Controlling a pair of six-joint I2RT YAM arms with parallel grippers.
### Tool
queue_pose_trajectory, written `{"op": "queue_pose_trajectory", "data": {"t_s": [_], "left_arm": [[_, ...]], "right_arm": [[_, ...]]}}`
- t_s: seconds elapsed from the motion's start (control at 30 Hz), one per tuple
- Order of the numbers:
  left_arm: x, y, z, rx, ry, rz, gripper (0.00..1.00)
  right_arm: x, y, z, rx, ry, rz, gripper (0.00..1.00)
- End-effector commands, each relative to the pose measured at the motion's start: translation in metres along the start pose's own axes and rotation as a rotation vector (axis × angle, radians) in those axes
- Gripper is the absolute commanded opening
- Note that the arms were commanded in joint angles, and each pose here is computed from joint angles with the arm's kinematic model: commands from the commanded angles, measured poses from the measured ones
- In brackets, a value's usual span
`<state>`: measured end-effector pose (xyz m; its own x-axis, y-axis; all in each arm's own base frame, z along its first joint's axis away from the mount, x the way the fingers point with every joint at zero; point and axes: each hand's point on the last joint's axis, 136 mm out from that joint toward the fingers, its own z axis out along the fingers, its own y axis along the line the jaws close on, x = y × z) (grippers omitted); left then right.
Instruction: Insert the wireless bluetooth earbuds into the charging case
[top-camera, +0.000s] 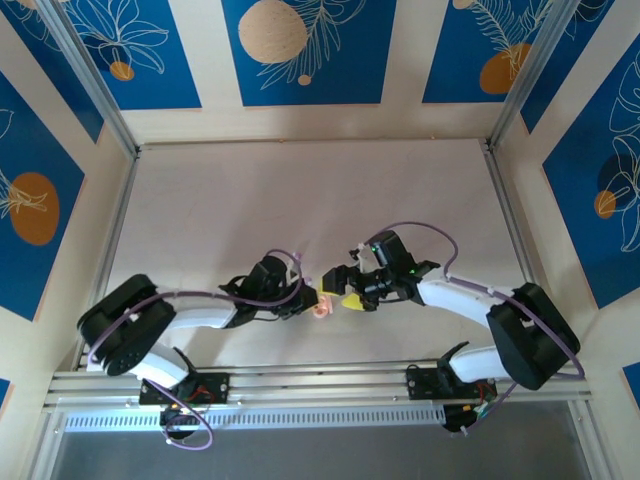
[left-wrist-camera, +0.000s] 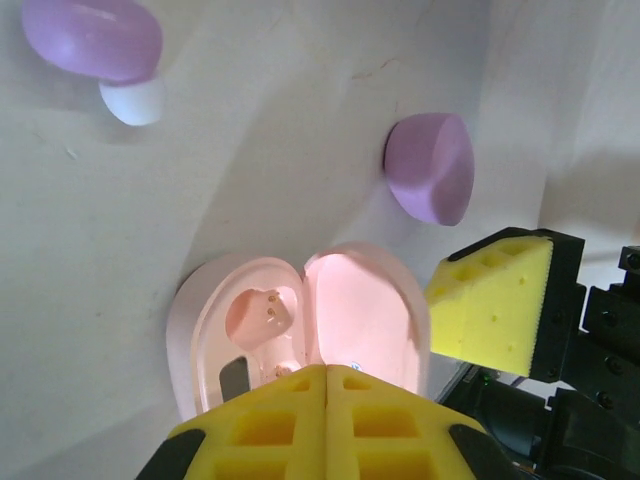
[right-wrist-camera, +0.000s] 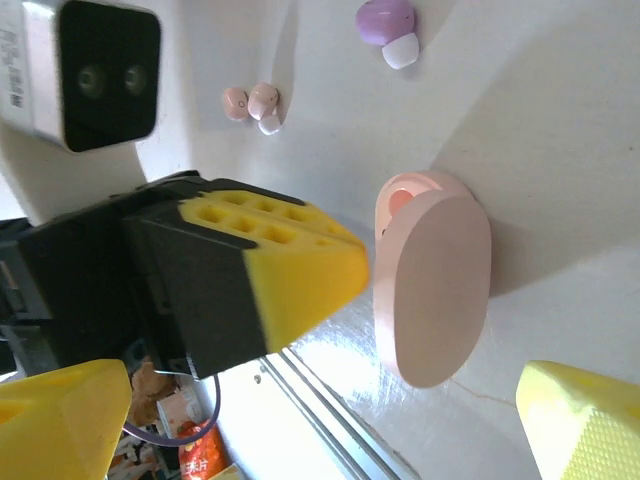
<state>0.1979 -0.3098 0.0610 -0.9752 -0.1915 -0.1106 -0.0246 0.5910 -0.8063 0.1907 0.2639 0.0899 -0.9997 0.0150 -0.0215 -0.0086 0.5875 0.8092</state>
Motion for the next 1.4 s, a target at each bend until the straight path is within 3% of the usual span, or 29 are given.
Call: {"op": "queue_pose_trajectory", "data": {"t_s": [0.0, 0.2, 0.33, 0.77, 1.0, 1.37], "left_arm": [[-0.006, -0.001, -0.017, -0.090, -0.040, 0.066, 0.09], [-0.020, -0.002, -0.055, -0.223, -0.099, 0.165, 0.33], [-0.031, 0.000, -0.070, -0.258, -0.108, 0.196, 0.38], [-0.047, 0.000, -0.035, -0.251, 0.052, 0.244, 0.00], [-0.057, -0.007, -0.017, -0.305, 0.131, 0.309, 0.00], [-0.049, 0.003, 0.009, -0.406, 0.315, 0.357, 0.00]], "right_arm": [[0.001, 0.002, -0.012, 0.050, -0.010, -0.034, 0.99], [0.000, 0.008, -0.023, 0.075, -0.021, -0.084, 0.99], [0.007, 0.010, -0.024, 0.053, -0.002, -0.103, 0.99], [0.036, -0.019, -0.034, 0.076, -0.051, -0.056, 0.86], [0.038, -0.032, -0.034, 0.122, -0.048, -0.048, 0.68], [0.038, -0.042, -0.036, 0.143, -0.058, -0.032, 0.66]]}}
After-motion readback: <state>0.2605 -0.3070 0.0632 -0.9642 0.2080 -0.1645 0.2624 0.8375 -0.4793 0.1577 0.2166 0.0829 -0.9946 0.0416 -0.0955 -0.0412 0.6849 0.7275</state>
